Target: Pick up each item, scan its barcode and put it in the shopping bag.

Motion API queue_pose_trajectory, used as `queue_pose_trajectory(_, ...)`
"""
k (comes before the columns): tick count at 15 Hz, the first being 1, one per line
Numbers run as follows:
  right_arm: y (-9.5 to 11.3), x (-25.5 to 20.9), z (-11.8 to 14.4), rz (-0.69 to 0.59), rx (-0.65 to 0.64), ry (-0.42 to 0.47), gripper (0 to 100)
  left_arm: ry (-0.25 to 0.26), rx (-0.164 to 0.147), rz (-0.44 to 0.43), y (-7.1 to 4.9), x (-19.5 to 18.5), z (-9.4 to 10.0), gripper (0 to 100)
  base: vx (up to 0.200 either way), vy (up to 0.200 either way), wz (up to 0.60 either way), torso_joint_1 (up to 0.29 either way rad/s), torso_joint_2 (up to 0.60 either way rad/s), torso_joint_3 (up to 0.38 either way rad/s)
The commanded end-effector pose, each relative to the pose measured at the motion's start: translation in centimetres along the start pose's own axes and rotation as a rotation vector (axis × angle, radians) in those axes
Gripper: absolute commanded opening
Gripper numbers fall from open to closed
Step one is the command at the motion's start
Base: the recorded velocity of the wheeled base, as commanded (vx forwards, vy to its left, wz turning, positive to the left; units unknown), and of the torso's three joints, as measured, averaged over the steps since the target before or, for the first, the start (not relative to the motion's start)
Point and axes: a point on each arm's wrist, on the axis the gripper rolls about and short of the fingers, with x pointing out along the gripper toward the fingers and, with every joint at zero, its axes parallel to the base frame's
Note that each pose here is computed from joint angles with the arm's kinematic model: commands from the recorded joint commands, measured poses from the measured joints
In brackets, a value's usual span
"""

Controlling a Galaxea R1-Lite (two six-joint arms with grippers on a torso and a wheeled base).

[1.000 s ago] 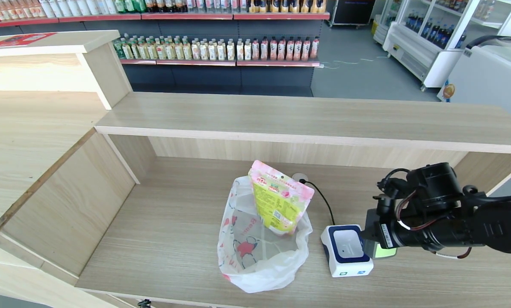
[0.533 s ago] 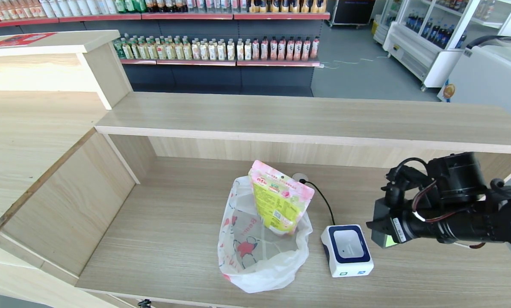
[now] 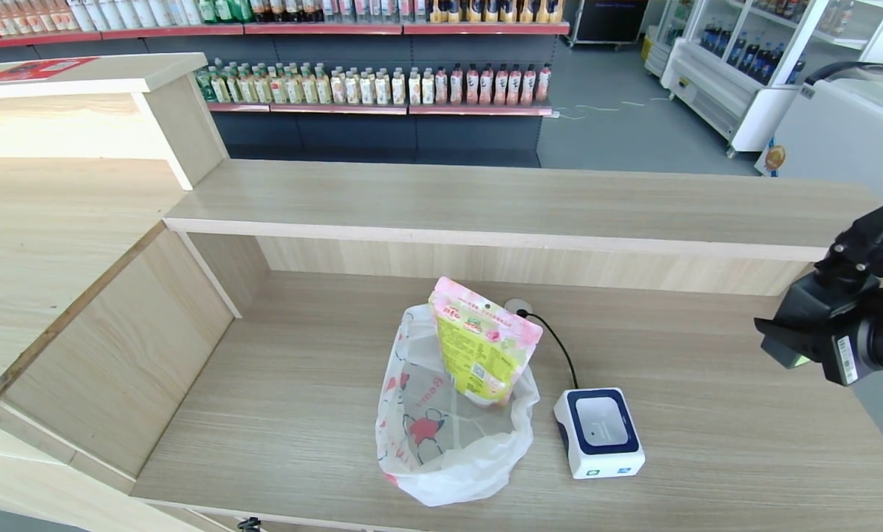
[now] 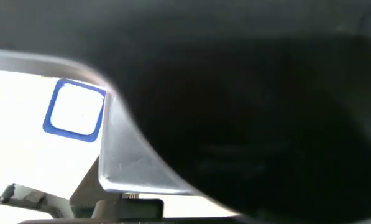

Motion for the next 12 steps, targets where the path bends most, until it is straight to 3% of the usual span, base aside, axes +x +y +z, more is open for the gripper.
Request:
queue_pose_trajectory(1,1.5,-2.0,1.2,0.057,-0.030,-0.099,0,0.000,0.000,0.000,0.0,0.0,0.0,100,0.000,0.000,0.60,0.002,0.00,0.002)
queue_pose_trajectory(4,3.9,-2.8,2.0,0.178,-0.063,-0.160,0,0.000,0.002,0.000,0.0,0.0,0.0,100,0.000,0.000,0.60,0.006,0.00,0.001)
queue_pose_trajectory(7,4.6,-1.9,2.2,0.194,-0.074,-0.160,0,0.000,0.000,0.000,0.0,0.0,0.0,100,0.000,0.000,0.60,0.002,0.00,0.006)
queue_pose_trajectory(8,4.7,-1.3,2.2,0.192,-0.068,-0.155,0,0.000,0.000,0.000,0.0,0.0,0.0,100,0.000,0.000,0.00,0.000,0.00,0.000)
queue_pose_trajectory(10,4.3,1.3,1.1,0.173,-0.024,-0.052,0,0.000,0.000,0.000,0.0,0.0,0.0,100,0.000,0.000,0.00,0.000,0.00,0.000)
queue_pose_trajectory(11,4.2,1.4,1.0,0.170,-0.023,-0.048,0,0.000,0.002,0.000,0.0,0.0,0.0,100,0.000,0.000,0.00,0.000,0.00,0.000)
queue_pose_trajectory(12,3.1,3.6,0.0,0.121,0.011,0.000,0,0.000,0.000,0.000,0.0,0.0,0.0,100,0.000,0.000,0.00,0.000,0.00,0.000)
